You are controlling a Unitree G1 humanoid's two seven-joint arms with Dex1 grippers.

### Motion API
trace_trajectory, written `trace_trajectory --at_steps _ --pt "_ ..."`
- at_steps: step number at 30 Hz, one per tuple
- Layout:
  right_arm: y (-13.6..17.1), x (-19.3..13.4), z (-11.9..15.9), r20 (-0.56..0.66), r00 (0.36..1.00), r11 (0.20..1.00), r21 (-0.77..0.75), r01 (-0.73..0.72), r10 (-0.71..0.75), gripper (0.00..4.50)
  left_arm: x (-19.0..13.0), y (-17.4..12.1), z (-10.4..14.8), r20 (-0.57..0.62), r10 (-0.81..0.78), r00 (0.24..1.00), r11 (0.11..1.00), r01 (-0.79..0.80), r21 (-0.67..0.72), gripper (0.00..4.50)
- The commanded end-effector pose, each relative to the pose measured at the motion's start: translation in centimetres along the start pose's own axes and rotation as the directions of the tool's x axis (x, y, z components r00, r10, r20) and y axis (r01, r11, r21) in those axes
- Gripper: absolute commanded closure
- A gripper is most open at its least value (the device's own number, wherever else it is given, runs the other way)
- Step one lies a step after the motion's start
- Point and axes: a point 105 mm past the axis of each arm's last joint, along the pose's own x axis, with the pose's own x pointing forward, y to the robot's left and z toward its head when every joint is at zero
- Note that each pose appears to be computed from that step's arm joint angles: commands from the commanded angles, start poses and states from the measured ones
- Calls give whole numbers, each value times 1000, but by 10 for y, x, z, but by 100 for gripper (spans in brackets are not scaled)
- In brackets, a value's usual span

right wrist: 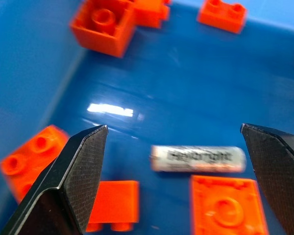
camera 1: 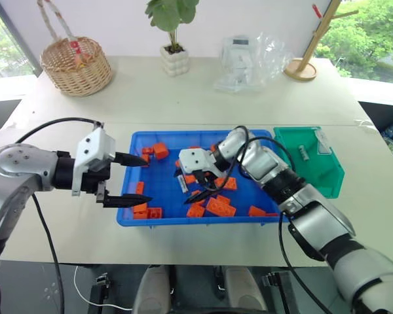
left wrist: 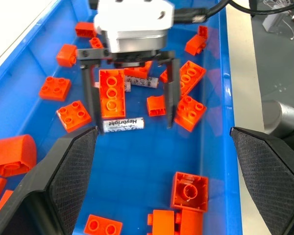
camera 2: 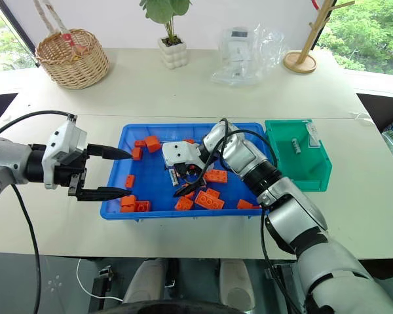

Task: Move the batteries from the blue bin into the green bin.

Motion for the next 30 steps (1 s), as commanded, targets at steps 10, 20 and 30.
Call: trace_trajectory --at_steps 10,20,30 --pt "-11 2 -13 -52 999 1000 23 -10 11 4 -4 3 13 31 24 999 998 -26 63 0" --pt "-16 -34 51 264 963 996 81 37 -58 227 1 6 11 38 5 999 997 -8 73 0" --pt "12 -185 -2 145 816 794 373 479 -560 227 15 11 14 68 -49 997 995 42 90 0"
